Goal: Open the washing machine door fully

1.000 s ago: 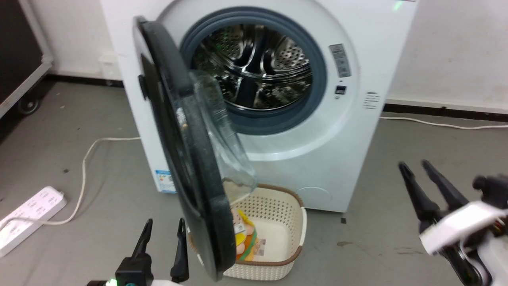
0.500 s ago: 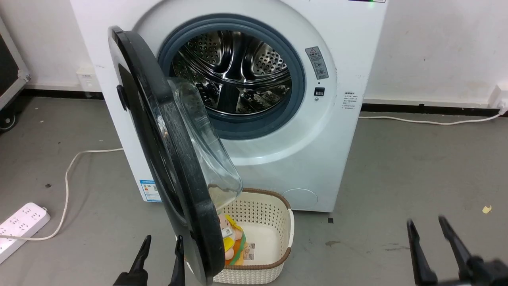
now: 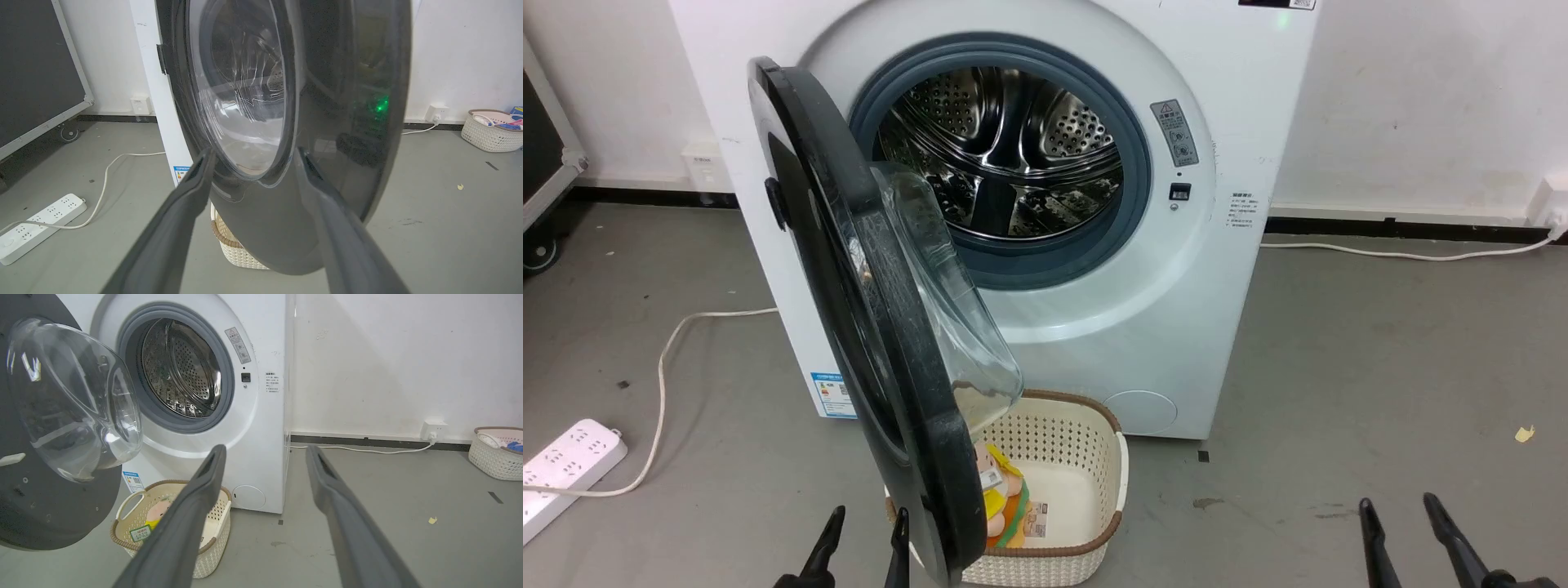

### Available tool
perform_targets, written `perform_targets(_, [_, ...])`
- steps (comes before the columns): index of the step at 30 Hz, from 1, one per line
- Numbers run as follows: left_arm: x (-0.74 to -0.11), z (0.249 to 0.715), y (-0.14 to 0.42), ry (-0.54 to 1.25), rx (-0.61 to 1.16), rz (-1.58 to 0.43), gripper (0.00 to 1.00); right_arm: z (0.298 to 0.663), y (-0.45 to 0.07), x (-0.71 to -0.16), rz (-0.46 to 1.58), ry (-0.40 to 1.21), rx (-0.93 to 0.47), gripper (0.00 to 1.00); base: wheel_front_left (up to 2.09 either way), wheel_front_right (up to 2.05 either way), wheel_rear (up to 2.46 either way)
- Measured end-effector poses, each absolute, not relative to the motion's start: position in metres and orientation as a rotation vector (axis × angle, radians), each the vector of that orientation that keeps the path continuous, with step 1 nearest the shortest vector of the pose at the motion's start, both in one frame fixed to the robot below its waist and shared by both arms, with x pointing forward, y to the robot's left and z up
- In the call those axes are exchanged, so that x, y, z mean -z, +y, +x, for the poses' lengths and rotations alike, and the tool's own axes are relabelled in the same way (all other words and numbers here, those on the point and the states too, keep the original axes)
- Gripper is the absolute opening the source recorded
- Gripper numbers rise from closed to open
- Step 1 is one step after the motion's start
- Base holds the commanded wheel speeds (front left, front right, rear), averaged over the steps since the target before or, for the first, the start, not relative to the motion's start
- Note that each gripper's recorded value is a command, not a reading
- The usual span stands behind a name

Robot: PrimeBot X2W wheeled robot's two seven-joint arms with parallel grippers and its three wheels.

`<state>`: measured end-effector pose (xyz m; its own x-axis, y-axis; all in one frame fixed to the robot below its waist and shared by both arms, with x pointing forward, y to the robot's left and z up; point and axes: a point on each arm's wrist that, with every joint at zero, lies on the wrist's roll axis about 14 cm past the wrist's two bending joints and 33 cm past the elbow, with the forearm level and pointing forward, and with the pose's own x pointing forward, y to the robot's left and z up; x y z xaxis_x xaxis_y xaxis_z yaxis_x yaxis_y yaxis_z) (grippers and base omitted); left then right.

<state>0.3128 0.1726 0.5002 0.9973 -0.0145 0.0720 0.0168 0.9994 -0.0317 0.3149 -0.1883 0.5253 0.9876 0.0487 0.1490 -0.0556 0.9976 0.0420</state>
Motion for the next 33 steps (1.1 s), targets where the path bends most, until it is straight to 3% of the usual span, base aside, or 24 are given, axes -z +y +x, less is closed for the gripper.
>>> perform_targets(3, [-0.500, 0.312, 0.174, -0.070, 0.012, -0.033, 1.00, 0.316, -0.186, -0.524, 0.047, -0.145, -0.061, 1.00, 0.00, 0.00, 0.00])
perform_targets(4, [-0.499, 0.312, 0.174, -0.068, 0.010, -0.032, 0.64, 0.316, -0.185, -0.524, 0.048, -0.143, -0.063, 1.00, 0.00, 0.00, 0.00])
perform_targets(5, [-0.498, 0.312, 0.175, -0.065, 0.010, -0.033, 0.00, 0.317, -0.184, -0.523, 0.049, -0.140, -0.065, 1.00, 0.00, 0.00, 0.00])
perform_targets(13, [-0.516, 0.315, 0.184, -0.122, -0.027, -0.031, 0.00, 0.318, -0.174, -0.517, 0.066, -0.120, -0.092, 1.00, 0.00, 0.00, 0.00])
perform_targets(22, [-0.616, 0.318, 0.208, -0.435, -0.113, -0.041, 0.00, 0.317, -0.175, -0.516, 0.067, -0.119, -0.089, 1.00, 0.00, 0.00, 0.00])
perform_targets(27, [-0.671, 0.311, 0.199, -0.610, -0.089, -0.039, 0.00, 0.316, -0.176, -0.517, 0.066, -0.123, -0.085, 1.00, 0.00, 0.00, 0.00])
perform_targets(33, [-0.674, 0.317, 0.156, -0.602, 0.045, -0.034, 0.00, 0.316, -0.178, -0.516, 0.069, -0.120, -0.080, 1.00, 0.00, 0.00, 0.00])
